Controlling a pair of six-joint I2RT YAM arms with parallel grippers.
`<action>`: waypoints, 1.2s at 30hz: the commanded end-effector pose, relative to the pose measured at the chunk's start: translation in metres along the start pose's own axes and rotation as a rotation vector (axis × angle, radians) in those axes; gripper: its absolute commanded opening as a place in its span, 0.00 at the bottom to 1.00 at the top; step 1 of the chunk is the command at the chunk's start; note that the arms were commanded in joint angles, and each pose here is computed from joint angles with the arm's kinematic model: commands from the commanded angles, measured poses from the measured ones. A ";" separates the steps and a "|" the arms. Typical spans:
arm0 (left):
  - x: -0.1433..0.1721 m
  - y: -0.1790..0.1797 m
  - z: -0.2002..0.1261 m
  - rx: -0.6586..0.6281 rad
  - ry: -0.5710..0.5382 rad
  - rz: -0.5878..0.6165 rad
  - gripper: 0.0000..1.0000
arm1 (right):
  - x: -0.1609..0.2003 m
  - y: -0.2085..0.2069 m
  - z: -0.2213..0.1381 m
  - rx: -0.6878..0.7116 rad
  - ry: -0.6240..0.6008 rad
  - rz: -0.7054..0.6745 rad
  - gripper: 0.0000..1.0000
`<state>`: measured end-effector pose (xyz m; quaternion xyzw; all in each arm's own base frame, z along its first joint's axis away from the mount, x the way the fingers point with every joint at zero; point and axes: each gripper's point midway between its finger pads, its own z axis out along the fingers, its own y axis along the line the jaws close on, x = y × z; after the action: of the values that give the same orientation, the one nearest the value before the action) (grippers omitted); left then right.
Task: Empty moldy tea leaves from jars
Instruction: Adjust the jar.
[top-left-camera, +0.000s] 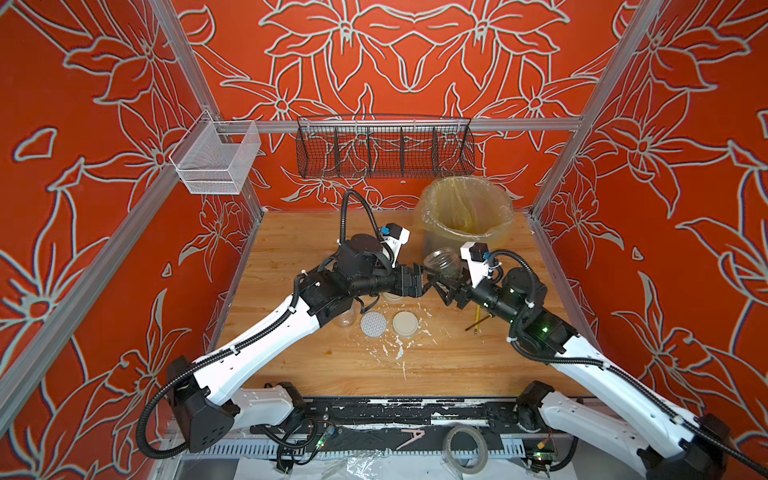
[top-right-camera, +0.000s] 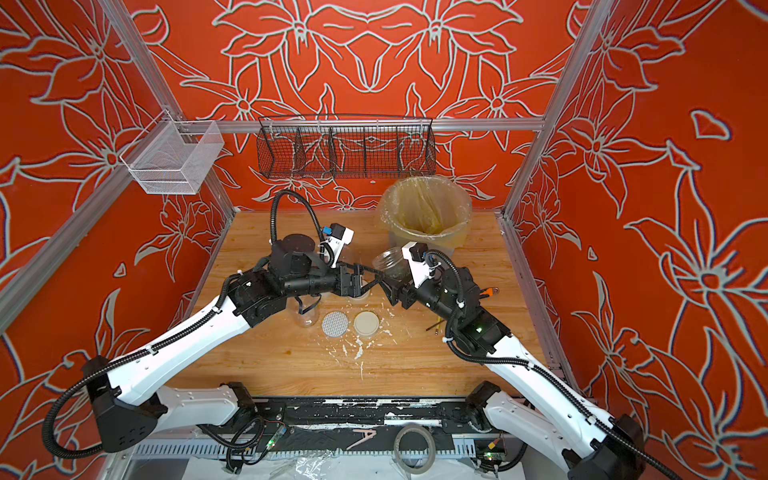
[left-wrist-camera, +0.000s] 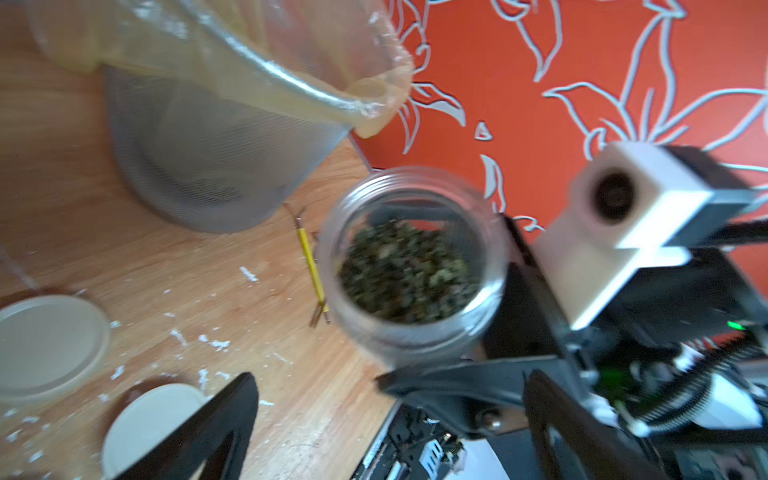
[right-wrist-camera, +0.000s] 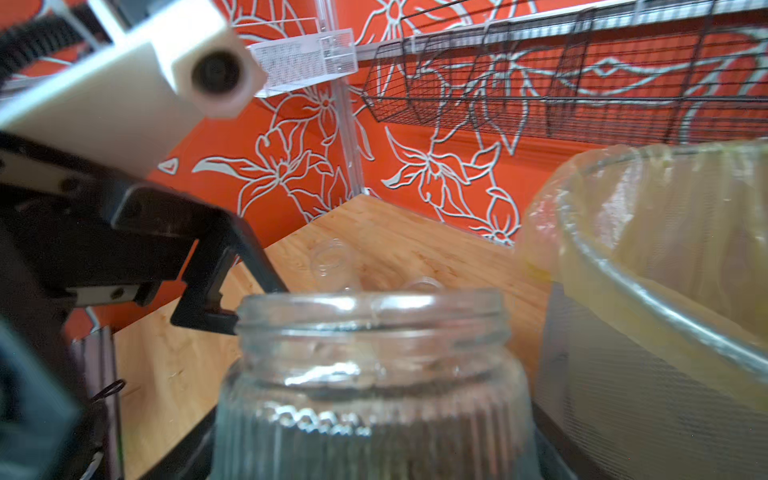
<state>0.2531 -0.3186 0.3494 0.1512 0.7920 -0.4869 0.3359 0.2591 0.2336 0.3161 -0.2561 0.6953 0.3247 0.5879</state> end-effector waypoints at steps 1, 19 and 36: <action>-0.005 -0.026 0.000 0.122 0.020 0.023 1.00 | -0.037 0.028 -0.003 -0.145 -0.099 -0.052 0.19; -0.003 0.009 0.014 -0.023 0.029 0.000 0.93 | -0.042 0.056 -0.006 -0.311 -0.121 -0.079 0.19; -0.021 -0.002 0.005 0.001 0.022 -0.168 0.27 | -0.041 0.039 -0.009 -0.206 -0.169 -0.077 0.97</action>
<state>0.2622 -0.3264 0.3422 0.1303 0.8136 -0.4865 0.2904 0.2342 0.2599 0.3282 -0.3249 0.6439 0.3989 0.5662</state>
